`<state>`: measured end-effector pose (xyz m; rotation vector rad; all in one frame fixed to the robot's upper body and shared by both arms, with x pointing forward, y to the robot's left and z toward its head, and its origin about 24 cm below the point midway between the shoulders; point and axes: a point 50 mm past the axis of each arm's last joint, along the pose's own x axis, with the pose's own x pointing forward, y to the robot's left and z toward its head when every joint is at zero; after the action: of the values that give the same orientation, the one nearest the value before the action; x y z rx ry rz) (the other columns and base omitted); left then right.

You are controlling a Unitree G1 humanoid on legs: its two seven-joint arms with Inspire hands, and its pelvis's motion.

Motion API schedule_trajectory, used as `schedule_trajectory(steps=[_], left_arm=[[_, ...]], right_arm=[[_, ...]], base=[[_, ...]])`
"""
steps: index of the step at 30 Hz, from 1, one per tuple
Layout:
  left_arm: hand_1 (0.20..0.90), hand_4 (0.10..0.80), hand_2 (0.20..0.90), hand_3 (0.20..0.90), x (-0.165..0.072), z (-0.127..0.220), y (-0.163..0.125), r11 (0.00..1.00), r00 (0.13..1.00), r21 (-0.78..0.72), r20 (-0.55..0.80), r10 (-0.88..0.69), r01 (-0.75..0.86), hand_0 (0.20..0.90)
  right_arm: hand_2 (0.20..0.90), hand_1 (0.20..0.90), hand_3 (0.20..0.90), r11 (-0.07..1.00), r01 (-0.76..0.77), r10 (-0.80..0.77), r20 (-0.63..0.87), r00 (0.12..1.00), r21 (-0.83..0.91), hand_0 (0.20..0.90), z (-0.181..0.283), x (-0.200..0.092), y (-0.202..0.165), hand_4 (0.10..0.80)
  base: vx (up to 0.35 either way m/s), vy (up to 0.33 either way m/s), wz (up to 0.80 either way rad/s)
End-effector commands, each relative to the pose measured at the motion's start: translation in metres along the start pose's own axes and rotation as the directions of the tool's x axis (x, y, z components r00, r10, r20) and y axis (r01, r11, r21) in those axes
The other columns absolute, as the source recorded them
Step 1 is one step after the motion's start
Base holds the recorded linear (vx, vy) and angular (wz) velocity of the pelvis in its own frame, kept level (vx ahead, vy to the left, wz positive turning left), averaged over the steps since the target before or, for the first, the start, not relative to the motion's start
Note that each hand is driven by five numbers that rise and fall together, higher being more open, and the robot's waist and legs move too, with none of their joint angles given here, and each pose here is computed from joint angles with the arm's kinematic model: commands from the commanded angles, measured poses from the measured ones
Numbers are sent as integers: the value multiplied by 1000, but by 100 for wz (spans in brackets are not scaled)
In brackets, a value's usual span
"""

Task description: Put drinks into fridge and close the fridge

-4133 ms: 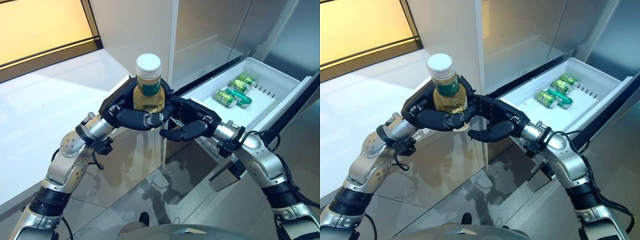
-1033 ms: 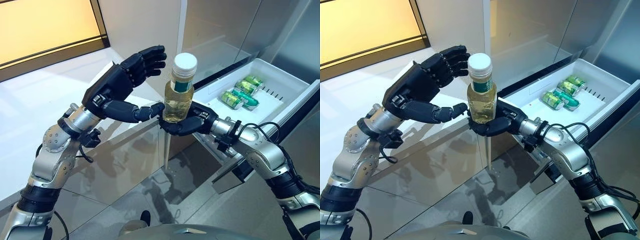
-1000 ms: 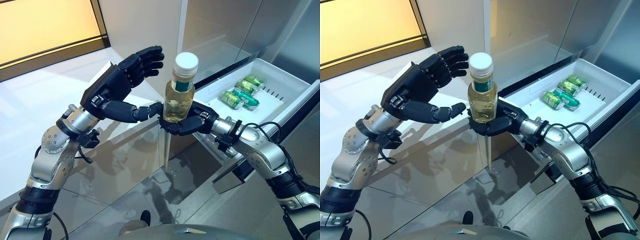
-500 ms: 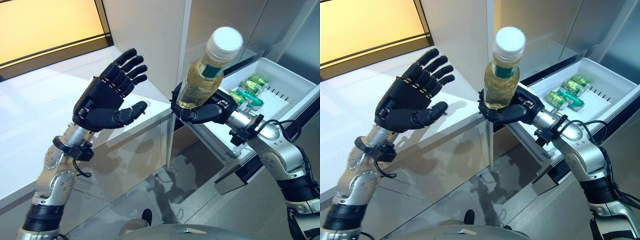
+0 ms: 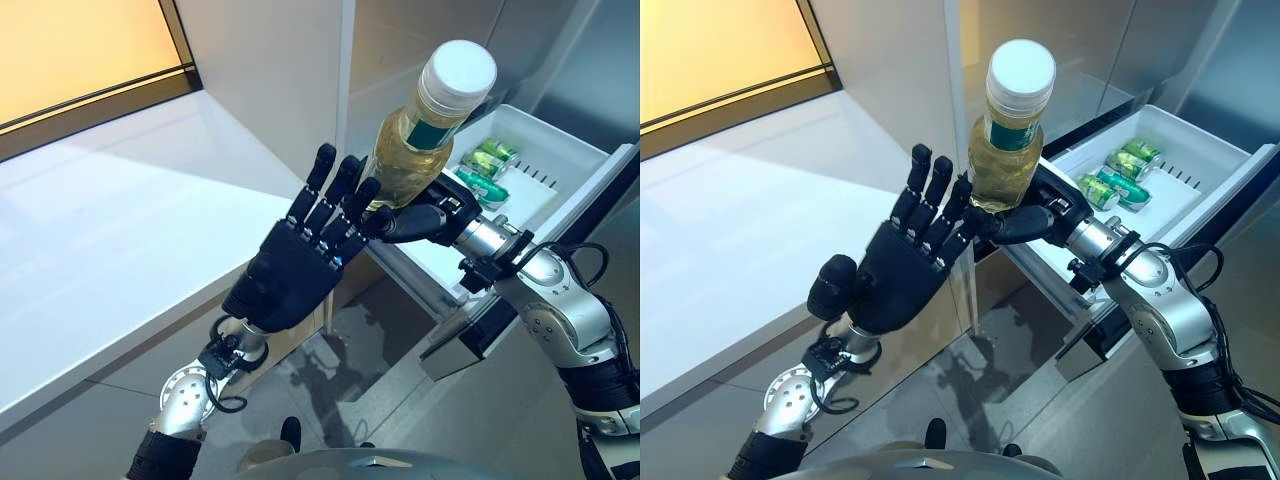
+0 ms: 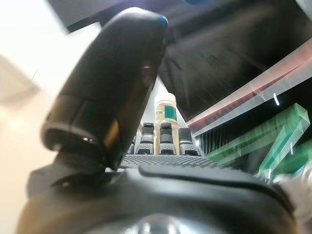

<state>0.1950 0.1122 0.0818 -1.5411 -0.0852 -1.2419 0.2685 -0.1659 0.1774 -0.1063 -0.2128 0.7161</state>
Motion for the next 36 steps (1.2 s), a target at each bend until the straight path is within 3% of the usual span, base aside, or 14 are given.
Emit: schedule_trajectory(steps=[1, 4, 10, 12, 16, 20, 21, 23, 26, 29, 32, 36], left_arm=[[900, 800, 900, 900, -9, -8, -4, 978, 992, -165, 54, -117, 125, 900], [900, 800, 900, 900, -25, -12, 3, 979, 997, -194, 65, -52, 63, 900], [900, 800, 900, 900, -99, -32, 32, 935, 957, -260, 98, 274, -241, 900], [900, 800, 900, 900, -135, -44, 42, 871, 884, -220, 62, 463, -440, 900], [900, 800, 900, 900, -176, -54, 48, 725, 730, -143, 23, 683, -673, 900], [900, 800, 900, 900, -207, -46, 51, 485, 484, -2, 49, 874, -875, 900], [900, 800, 900, 900, -217, -40, 51, 366, 371, 91, 53, 927, -926, 900], [900, 800, 900, 900, -223, -36, 50, 282, 293, 184, 34, 955, -942, 900], [900, 800, 900, 900, -240, -29, 48, 65, 89, 394, 44, 995, -917, 900], [900, 800, 900, 900, -246, -24, 47, -24, 5, 550, 52, 999, -835, 900], [900, 800, 900, 900, -251, -22, 47, -86, -42, 592, 87, 995, -802, 900], [900, 800, 900, 900, -264, -20, 45, -210, -174, 668, 122, 977, -714, 900]], right_arm=[[300, 300, 200, 993, 13, 41, 449, 893, -116, 300, 90, -1, -5, 100], [300, 300, 200, 993, 19, 36, 450, 892, -117, 300, 91, -3, -8, 100], [300, 300, 200, 993, 48, 3, 445, 895, -104, 300, 90, -14, -17, 100], [300, 300, 200, 995, 64, -25, 435, 900, -75, 300, 87, -21, -24, 100], [300, 300, 200, 994, 108, -85, 414, 906, -33, 300, 79, -33, -34, 100], [300, 300, 200, 984, 177, -166, 373, 913, 6, 300, 70, -45, -43, 100], [300, 300, 200, 979, 202, -195, 354, 915, 16, 300, 66, -49, -47, 100], [300, 300, 200, 974, 225, -219, 334, 917, 20, 300, 64, -53, -49, 100], [300, 300, 200, 963, 271, -259, 280, 924, -4, 300, 57, -60, -56, 100], [300, 300, 200, 952, 299, -277, 233, 932, -65, 300, 55, -61, -60, 100], [300, 300, 200, 942, 309, -284, 179, 942, -131, 300, 51, -60, -64, 100], [300, 300, 200, 927, 321, -303, 115, 946, -194, 300, 47, -52, -75, 100]], base=[[-24, -5, -6], [-8, -1, -2], [-9, 0, -4], [0, 0, 0], [0, 0, 0], [33, 13, -3], [17, 17, -5], [20, 17, -4], [28, 21, -11], [56, 17, -12], [64, 10, -4], [68, -11, -1]])
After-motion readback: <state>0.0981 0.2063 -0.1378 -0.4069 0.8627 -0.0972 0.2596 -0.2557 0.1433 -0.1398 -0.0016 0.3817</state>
